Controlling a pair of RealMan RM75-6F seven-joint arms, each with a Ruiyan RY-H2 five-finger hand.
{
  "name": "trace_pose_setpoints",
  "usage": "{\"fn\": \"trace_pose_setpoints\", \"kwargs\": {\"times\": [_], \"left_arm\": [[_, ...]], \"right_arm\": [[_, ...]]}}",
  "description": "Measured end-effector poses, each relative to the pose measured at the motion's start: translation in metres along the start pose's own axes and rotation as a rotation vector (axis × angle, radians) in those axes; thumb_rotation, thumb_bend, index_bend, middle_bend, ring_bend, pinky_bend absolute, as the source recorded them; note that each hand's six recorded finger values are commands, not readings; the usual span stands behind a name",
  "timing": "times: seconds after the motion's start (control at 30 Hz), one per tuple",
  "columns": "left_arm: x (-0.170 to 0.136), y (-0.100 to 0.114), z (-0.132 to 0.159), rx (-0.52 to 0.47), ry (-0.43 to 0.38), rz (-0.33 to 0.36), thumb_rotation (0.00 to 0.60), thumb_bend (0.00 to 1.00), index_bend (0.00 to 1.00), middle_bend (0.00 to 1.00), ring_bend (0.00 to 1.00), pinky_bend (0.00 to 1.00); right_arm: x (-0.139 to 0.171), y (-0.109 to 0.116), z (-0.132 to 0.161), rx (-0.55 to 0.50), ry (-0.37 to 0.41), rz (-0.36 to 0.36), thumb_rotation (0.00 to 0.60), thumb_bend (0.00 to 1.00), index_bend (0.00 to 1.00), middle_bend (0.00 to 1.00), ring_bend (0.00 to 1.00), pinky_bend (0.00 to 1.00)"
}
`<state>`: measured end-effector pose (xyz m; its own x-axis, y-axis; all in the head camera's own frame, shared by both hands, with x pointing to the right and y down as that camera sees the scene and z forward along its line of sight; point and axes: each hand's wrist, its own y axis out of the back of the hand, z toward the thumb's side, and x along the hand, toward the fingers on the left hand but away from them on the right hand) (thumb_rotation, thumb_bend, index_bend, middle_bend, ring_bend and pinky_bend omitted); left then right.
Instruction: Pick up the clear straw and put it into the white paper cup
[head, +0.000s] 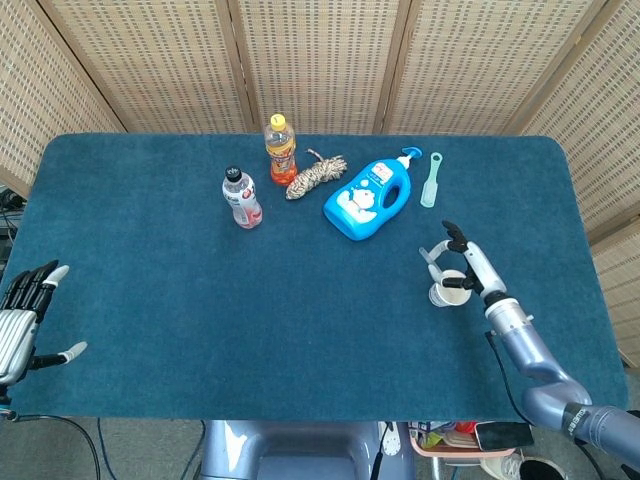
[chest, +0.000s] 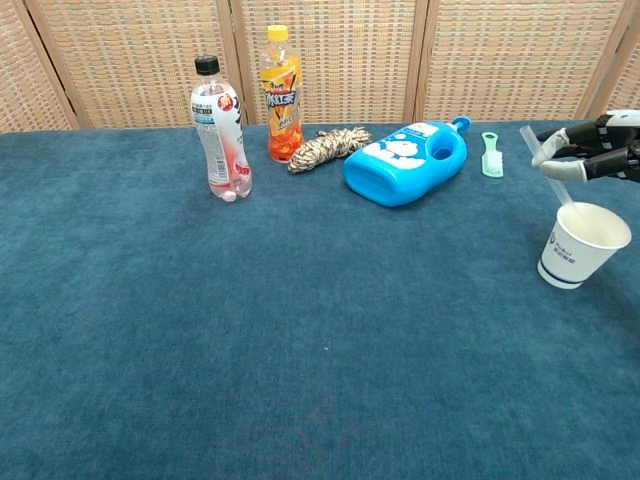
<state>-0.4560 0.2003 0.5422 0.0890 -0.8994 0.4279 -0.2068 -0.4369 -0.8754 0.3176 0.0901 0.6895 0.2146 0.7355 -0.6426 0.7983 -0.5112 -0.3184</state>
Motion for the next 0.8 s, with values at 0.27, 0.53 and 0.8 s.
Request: {"fn": "trace_pose_setpoints", "kwargs": {"times": [0.27,0.53,0.8], "left_arm": [[-0.0010,-0.0011,0.0010,0.003,-0.001,-0.002,0.600,0.11,0.00,0.00,0.00,0.00],[-0.0009,-0.0015,0.0011,0.005,0.000,-0.002,0.600,0.11,0.00,0.00,0.00,0.00],[-0.0011,-0.0011,0.0014,0.004,-0.001,-0.001,0.600,0.12,0.00,0.00,0.00,0.00]], "right_arm": [[0.0017,-0.0009,-0.0012,0.004,0.010,0.010,0.600,0.48,0.63,0.01,0.00,0.00],[0.0021,-0.0003,-0.0023,0.003,0.017,0.018,0.600,0.32,0.55,0.00,0.00,0.00],[0.0041,0.0014,-0.0039,0.006,0.024,0.018,0.600,0.25,0.48,0.00,0.00,0.00]]}}
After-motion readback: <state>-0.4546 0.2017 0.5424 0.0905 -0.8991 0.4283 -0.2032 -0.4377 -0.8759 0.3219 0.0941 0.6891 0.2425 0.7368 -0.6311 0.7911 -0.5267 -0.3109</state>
